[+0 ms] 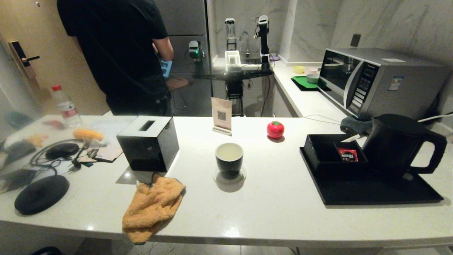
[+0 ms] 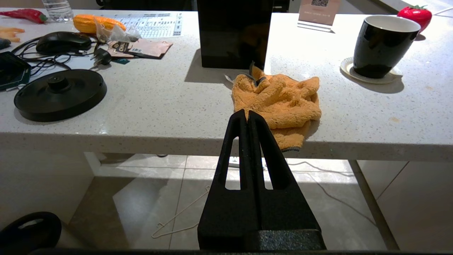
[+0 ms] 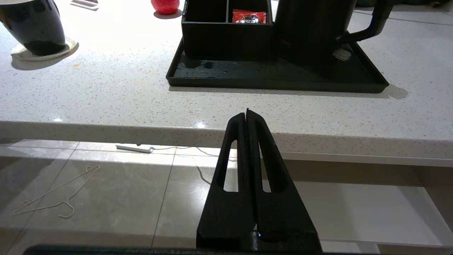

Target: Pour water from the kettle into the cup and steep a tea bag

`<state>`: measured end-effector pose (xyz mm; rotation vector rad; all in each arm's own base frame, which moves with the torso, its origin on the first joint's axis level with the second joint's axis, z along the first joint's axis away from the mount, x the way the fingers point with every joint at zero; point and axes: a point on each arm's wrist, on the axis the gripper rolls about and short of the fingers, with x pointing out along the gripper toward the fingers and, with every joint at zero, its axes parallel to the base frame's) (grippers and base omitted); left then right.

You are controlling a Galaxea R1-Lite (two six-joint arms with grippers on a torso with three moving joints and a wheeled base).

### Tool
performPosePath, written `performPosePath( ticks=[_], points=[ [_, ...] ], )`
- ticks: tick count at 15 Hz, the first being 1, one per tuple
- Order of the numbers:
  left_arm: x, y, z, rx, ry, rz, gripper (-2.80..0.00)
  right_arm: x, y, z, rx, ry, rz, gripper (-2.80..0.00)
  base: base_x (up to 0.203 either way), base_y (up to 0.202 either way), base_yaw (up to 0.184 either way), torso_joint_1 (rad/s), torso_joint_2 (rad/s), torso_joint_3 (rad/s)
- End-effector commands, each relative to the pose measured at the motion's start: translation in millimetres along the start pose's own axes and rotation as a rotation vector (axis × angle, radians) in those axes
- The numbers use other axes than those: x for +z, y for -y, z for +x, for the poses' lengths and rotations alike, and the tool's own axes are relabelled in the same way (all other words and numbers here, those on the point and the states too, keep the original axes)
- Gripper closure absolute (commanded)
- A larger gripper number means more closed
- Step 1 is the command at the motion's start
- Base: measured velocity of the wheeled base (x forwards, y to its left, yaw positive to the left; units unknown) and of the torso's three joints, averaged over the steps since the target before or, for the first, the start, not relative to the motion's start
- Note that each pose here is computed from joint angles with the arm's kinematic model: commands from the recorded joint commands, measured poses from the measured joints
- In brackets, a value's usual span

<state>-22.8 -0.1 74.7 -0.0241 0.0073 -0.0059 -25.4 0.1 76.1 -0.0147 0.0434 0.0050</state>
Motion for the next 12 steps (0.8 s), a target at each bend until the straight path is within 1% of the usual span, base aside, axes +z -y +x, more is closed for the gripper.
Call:
performPosePath(
  ticks=[1, 12],
  points=[
    [0.0, 0.0, 0.0, 0.0, 0.0, -0.001, 0.0, 0.3, 0.0, 0.1, 0.0, 0.0, -0.001, 0.0, 0.0, 0.0, 0.0, 0.0, 0.0, 0.0],
    [0.0, 0.0, 0.0, 0.001, 0.0, -0.001, 0.0, -0.1, 0.0, 0.2, 0.001, -0.001, 0.003, 0.0, 0.0, 0.0, 0.0, 0.0, 0.0, 0.0]
  ],
)
